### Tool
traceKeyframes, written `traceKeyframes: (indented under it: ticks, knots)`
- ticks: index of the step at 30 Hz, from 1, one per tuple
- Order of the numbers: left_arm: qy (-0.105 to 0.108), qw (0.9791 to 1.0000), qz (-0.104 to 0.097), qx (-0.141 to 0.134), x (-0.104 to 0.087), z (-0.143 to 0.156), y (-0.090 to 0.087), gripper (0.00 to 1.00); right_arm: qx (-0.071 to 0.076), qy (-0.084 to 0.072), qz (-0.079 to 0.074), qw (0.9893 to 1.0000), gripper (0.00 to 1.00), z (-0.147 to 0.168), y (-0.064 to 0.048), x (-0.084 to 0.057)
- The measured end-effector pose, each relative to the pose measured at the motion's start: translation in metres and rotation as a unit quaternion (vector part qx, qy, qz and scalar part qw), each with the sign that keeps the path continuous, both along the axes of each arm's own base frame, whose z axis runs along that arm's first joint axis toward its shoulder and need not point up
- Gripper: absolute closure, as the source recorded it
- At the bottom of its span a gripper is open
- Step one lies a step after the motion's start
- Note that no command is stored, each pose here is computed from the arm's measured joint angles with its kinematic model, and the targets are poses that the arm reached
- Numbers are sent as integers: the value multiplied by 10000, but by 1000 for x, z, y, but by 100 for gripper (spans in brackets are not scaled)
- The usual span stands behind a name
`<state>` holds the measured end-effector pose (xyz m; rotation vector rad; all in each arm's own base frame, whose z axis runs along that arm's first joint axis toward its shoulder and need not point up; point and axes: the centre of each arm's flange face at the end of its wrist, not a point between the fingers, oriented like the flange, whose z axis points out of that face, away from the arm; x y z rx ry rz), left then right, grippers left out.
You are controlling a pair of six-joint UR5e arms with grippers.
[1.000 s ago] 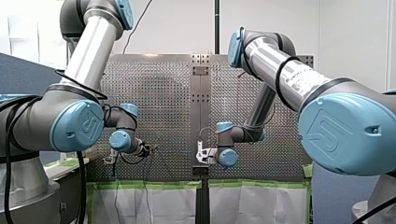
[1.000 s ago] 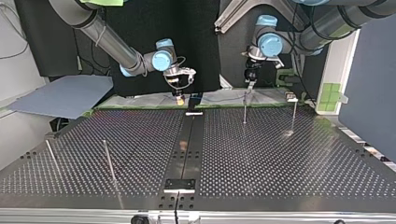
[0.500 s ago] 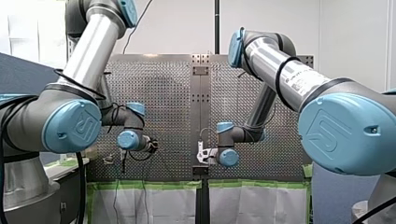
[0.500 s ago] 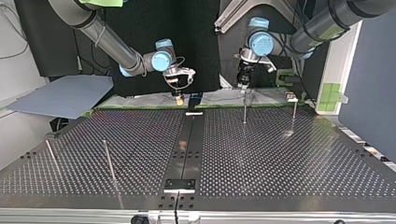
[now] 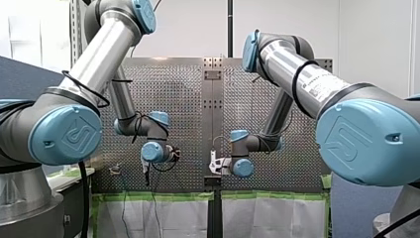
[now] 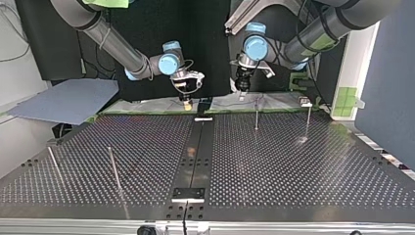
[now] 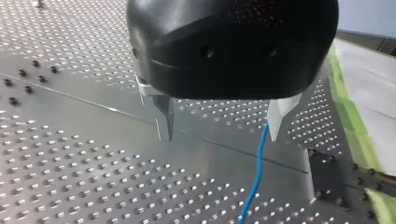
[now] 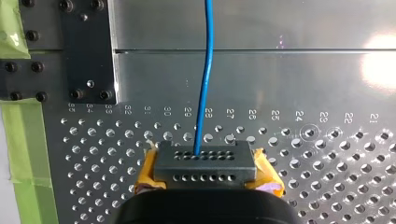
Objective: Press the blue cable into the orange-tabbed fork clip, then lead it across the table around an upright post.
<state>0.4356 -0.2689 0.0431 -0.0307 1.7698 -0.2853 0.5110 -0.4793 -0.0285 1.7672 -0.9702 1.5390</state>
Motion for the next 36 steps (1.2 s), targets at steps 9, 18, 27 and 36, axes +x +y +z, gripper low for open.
traceKeyframes:
  ticks: [9,18,27,36]
  knots:
    - [205,9996,126,153,1,-24,-13,0,9,12,2,10000,100,0,0,0]
    - [55,9990,343,274,17,-20,-13,0,11,17,3,10000,100,0,0,0]
    - [-51,9974,429,575,39,-9,-14,0,5,38,6,10000,100,-1,0,0]
    - [165,9939,574,926,53,-32,-8,0,2,38,5,10000,100,-1,0,-1]
